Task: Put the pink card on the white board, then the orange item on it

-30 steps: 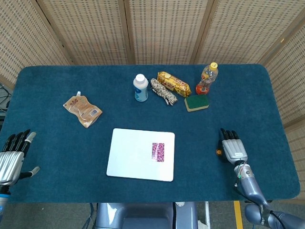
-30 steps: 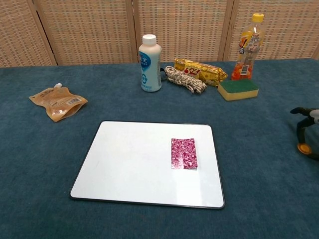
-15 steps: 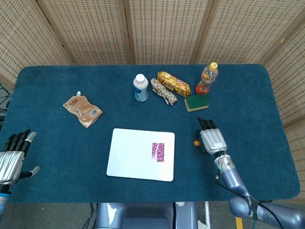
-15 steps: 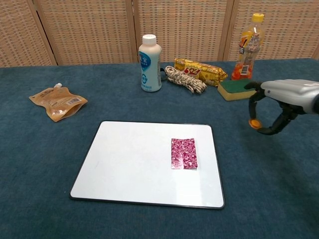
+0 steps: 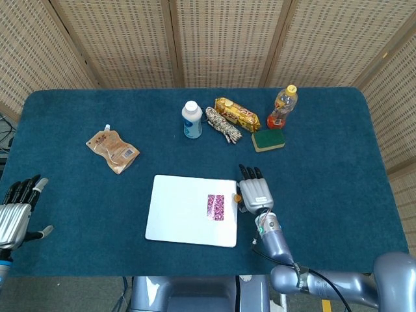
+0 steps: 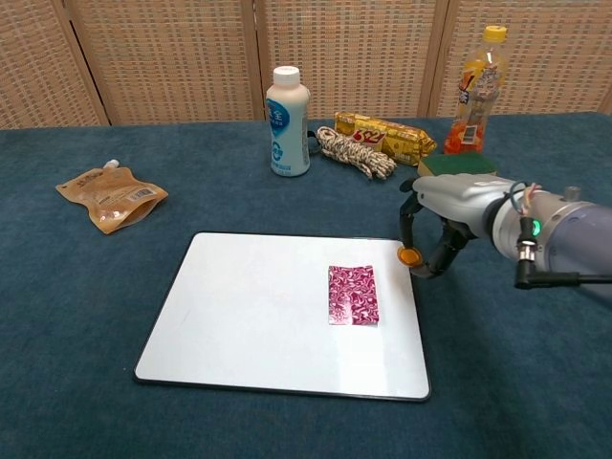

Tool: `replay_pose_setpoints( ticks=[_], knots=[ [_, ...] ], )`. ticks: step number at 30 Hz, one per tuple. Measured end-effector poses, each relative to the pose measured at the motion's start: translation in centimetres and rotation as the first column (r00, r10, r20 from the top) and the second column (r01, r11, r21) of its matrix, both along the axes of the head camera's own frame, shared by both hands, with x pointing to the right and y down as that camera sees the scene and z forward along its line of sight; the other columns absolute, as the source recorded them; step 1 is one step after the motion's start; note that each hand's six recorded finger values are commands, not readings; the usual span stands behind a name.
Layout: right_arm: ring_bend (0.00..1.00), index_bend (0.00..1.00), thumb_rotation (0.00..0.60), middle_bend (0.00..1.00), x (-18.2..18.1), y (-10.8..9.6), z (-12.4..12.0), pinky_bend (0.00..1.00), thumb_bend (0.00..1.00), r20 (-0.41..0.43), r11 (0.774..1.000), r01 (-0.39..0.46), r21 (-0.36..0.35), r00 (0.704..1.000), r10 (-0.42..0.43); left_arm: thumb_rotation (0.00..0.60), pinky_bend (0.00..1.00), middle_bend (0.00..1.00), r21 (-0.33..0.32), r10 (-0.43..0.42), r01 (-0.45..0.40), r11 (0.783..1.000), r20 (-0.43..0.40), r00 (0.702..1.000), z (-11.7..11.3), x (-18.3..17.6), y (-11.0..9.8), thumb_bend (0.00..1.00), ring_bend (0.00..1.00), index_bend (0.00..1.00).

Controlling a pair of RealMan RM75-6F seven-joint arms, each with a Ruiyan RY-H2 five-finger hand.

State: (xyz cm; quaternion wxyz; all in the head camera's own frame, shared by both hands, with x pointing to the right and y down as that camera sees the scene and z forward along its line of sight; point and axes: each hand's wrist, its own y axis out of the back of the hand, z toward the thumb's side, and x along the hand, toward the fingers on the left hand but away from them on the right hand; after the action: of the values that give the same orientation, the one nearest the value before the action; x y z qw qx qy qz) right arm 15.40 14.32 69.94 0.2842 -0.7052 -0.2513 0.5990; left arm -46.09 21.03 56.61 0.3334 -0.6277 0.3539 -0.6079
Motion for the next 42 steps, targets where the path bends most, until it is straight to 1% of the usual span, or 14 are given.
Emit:
replay_pose_setpoints(
  ticks=[3, 13, 22, 23, 25, 28, 31, 34, 42],
  knots=[
    [0.00, 0.58, 0.600, 0.00, -1.2, 0.2, 0.1, 0.00, 0.36, 0.004, 1.000, -0.013, -0.011, 1.000, 0.013, 0.600, 0.00, 0.00, 0.001, -0.002, 0.002, 1.000, -0.003, 1.000, 0.0, 0.0, 0.0, 0.02, 0.00, 0.00],
    [0.00, 0.58, 0.600, 0.00, -4.6, 1.9, 0.6, 0.00, 0.36, 0.010, 0.999, 0.026, -0.029, 1.000, -0.026, 0.600, 0.00, 0.00, 0.002, -0.007, 0.007, 1.000, -0.007, 1.000, -0.2, -0.2, -0.1, 0.02, 0.00, 0.00],
    [0.00, 0.57, 0.600, 0.00, -5.6, 2.3, 0.9, 0.00, 0.36, -0.009, 0.999, 0.044, -0.016, 0.999, -0.045, 0.600, 0.00, 0.00, 0.005, -0.013, 0.014, 1.000, -0.014, 1.000, -0.3, -0.4, -0.2, 0.02, 0.00, 0.00],
    [0.00, 0.54, 0.600, 0.00, -5.6, 2.3, 0.9, 0.00, 0.36, -0.013, 0.999, 0.045, -0.016, 0.999, -0.045, 0.600, 0.00, 0.00, 0.005, -0.013, 0.013, 1.000, -0.014, 1.000, -0.4, -0.4, -0.2, 0.02, 0.00, 0.00],
    [0.00, 0.46, 0.600, 0.00, -5.6, 2.4, 1.0, 0.00, 0.35, -0.017, 0.999, 0.048, -0.016, 0.999, -0.048, 0.600, 0.00, 0.00, 0.005, -0.013, 0.013, 1.000, -0.015, 1.000, -0.4, -0.5, -0.2, 0.02, 0.00, 0.00],
    [0.00, 0.26, 0.600, 0.00, -5.8, 2.5, 1.0, 0.00, 0.25, -0.008, 0.999, 0.049, -0.021, 0.999, -0.049, 0.600, 0.00, 0.00, 0.006, -0.014, 0.014, 1.000, -0.016, 1.000, -0.4, -0.5, -0.2, 0.02, 0.00, 0.00],
    [0.00, 0.13, 0.600, 0.00, -6.0, 2.6, 1.0, 0.00, 0.17, 0.001, 0.998, 0.057, -0.024, 0.998, -0.057, 0.600, 0.00, 0.00, 0.005, -0.013, 0.013, 1.000, -0.017, 1.000, -0.4, -0.4, -0.2, 0.02, 0.00, 0.00],
    [0.00, 0.08, 0.600, 0.00, -6.1, 2.6, 0.8, 0.00, 0.14, 0.006, 0.998, 0.059, -0.020, 0.998, -0.059, 0.600, 0.00, 0.00, 0.007, -0.015, 0.015, 1.000, -0.017, 1.000, -0.4, -0.5, -0.2, 0.02, 0.00, 0.00],
    [0.00, 0.07, 0.600, 0.00, -6.1, 2.0, -0.5, 0.00, 0.14, 0.036, 0.999, 0.049, 0.003, 0.998, -0.050, 0.600, 0.00, 0.00, 0.007, -0.015, 0.016, 1.000, -0.018, 1.000, -0.5, -0.5, -0.2, 0.02, 0.00, 0.00]
  ],
)
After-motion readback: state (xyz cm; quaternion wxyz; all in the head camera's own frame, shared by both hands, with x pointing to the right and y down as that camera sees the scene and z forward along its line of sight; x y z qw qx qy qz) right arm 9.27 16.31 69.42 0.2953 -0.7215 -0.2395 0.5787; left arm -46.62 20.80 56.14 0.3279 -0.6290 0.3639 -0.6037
